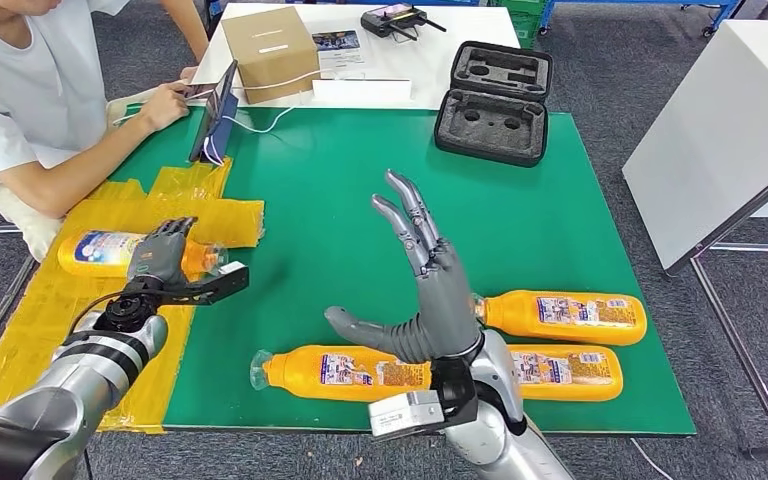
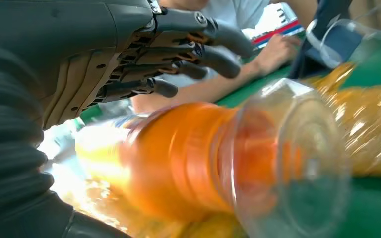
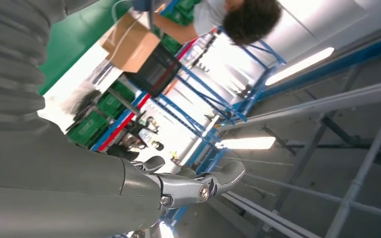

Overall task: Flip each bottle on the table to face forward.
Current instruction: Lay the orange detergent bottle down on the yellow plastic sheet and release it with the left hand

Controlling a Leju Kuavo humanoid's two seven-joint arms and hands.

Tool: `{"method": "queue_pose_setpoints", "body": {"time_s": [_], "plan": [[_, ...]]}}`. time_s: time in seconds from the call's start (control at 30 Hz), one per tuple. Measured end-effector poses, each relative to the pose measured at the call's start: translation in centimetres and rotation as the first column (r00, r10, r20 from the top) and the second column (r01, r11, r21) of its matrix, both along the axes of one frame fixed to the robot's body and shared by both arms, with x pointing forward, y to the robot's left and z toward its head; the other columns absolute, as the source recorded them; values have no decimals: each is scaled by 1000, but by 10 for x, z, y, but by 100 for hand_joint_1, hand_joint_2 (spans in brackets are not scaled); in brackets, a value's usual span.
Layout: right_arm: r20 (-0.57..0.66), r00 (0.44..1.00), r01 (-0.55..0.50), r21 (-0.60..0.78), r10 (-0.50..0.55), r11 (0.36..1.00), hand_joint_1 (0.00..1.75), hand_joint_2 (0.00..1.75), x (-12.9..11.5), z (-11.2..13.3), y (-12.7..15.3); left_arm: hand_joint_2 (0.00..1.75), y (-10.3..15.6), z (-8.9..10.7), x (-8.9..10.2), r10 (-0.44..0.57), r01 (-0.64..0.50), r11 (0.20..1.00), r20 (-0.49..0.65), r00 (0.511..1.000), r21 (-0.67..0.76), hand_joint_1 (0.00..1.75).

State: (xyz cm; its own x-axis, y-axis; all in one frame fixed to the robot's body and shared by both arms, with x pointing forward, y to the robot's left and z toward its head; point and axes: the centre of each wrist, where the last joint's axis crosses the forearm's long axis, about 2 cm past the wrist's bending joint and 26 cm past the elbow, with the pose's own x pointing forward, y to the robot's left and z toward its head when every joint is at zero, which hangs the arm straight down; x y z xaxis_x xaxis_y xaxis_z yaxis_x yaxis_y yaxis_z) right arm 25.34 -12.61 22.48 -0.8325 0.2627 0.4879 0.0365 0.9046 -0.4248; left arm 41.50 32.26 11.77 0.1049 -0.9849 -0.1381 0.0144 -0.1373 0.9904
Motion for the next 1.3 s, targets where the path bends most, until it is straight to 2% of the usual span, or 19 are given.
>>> {"method": "queue_pose_setpoints", "body": {"time_s": [0.17, 0.47, 0.63, 0.77, 0.87, 0.97, 1.03, 1.1, 1.17, 1.3], "plan": [[-10, 1000, 14, -25, -14, 1000, 0, 175, 1, -3, 0, 175, -1, 2, 1, 6, -4, 998, 25, 1000, -70, 0], [-15, 1000, 16, -35, -16, 999, 0, 175, 1, -5, -1, 175, -2, 1, 1, 19, -16, 995, 26, 999, -97, 0], [-32, 999, 28, -72, -30, 997, 0, 175, 2, -7, -1, 175, -4, -1, -2, -20, 29, 987, 60, 998, -159, 0], [-61, 997, 36, -142, -45, 989, 0, 0, 2, -10, -1, 175, -10, -3, -7, -60, 83, 961, 93, 994, -264, 0], [-87, 995, 35, -215, -55, 976, 0, 0, 1, -16, -1, 175, -18, -6, -17, -115, 179, 888, 172, 978, -424, 0], [-132, 988, 28, -356, -80, 934, 0, 0, -3, -31, -1, 175, -26, -3, -36, -127, 351, 698, 374, 919, -624, 0], [-147, 982, 38, -468, -120, 883, 0, 0, -10, -47, -3, 175, -30, 8, -53, -88, 448, 596, 500, 862, -667, 0], [-155, 976, 44, -547, -153, 836, 0, 0, -17, -67, -8, 175, -32, 22, -72, -64, 502, 572, 575, 816, -649, 0], [-164, 971, 41, -606, -175, 794, 0, 0, -22, -83, -13, 175, -32, 32, -89, -53, 540, 581, 633, 772, -609, 0], [-174, 966, 17, -694, -190, 719, 0, 0, -26, -101, -20, 175, -34, 44, -109, -31, 596, 582, 717, 696, -553, 0]]}}
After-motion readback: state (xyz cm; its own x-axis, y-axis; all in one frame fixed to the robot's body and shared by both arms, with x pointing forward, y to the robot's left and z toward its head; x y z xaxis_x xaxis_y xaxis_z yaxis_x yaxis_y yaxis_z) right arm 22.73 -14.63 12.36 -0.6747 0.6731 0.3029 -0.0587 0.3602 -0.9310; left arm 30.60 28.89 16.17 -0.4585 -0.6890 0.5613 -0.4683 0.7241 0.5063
